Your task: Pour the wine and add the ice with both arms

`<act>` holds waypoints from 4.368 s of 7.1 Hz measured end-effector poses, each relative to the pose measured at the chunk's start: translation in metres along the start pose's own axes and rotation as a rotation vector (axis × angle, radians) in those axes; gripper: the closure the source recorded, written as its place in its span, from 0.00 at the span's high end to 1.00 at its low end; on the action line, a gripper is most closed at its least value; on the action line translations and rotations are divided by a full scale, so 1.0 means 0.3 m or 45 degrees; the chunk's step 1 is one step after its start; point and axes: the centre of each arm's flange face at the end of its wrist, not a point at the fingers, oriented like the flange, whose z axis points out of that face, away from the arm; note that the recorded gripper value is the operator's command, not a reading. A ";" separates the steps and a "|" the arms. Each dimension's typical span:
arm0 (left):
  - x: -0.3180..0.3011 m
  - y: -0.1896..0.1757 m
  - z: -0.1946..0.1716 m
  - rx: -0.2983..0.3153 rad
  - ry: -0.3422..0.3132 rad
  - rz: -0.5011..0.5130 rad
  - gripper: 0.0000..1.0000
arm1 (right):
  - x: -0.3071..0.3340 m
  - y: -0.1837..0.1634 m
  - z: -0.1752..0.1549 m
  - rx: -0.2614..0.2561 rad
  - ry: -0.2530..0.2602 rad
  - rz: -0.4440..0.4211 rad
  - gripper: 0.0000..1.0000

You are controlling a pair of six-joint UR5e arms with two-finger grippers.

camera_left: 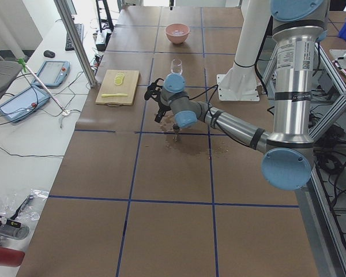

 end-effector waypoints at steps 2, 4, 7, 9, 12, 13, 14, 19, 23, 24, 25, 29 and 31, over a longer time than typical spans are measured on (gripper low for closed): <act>0.113 0.220 0.009 0.127 -0.196 -0.008 0.98 | -0.001 -0.001 0.001 0.000 -0.002 -0.002 1.00; 0.213 0.369 0.075 0.244 -0.292 -0.138 0.94 | 0.000 -0.001 0.002 0.000 -0.003 -0.002 1.00; 0.273 0.531 0.121 0.385 -0.352 -0.264 0.99 | 0.000 -0.003 0.002 0.000 -0.001 -0.002 1.00; 0.279 0.638 0.191 0.530 -0.396 -0.307 0.98 | -0.001 -0.006 0.001 0.001 0.000 -0.001 1.00; 0.224 0.757 0.347 0.748 -0.473 -0.265 0.98 | -0.003 -0.011 0.000 0.003 0.000 0.000 1.00; 0.251 0.758 0.388 0.789 -0.462 -0.280 0.91 | -0.003 -0.012 -0.001 0.004 -0.001 0.000 1.00; 0.282 0.758 0.443 0.834 -0.456 -0.287 0.91 | -0.005 -0.015 -0.001 0.005 -0.001 0.000 1.00; 0.239 0.748 0.523 0.992 -0.528 -0.238 0.98 | -0.022 -0.026 -0.011 0.012 -0.018 -0.010 1.00; 0.174 0.731 0.553 1.026 -0.589 -0.216 0.97 | -0.024 -0.025 -0.010 0.010 -0.030 -0.007 1.00; 0.142 0.723 0.577 1.036 -0.620 -0.208 0.94 | -0.021 -0.024 -0.008 0.008 -0.031 -0.006 1.00; 0.117 0.708 0.595 1.048 -0.645 -0.207 0.90 | -0.022 -0.024 -0.008 0.008 -0.032 -0.007 1.00; 0.115 0.684 0.612 1.061 -0.655 -0.219 0.57 | -0.025 -0.025 -0.011 0.010 -0.033 -0.010 1.00; 0.122 0.683 0.614 1.061 -0.648 -0.224 0.52 | -0.024 -0.025 -0.010 0.010 -0.033 -0.008 1.00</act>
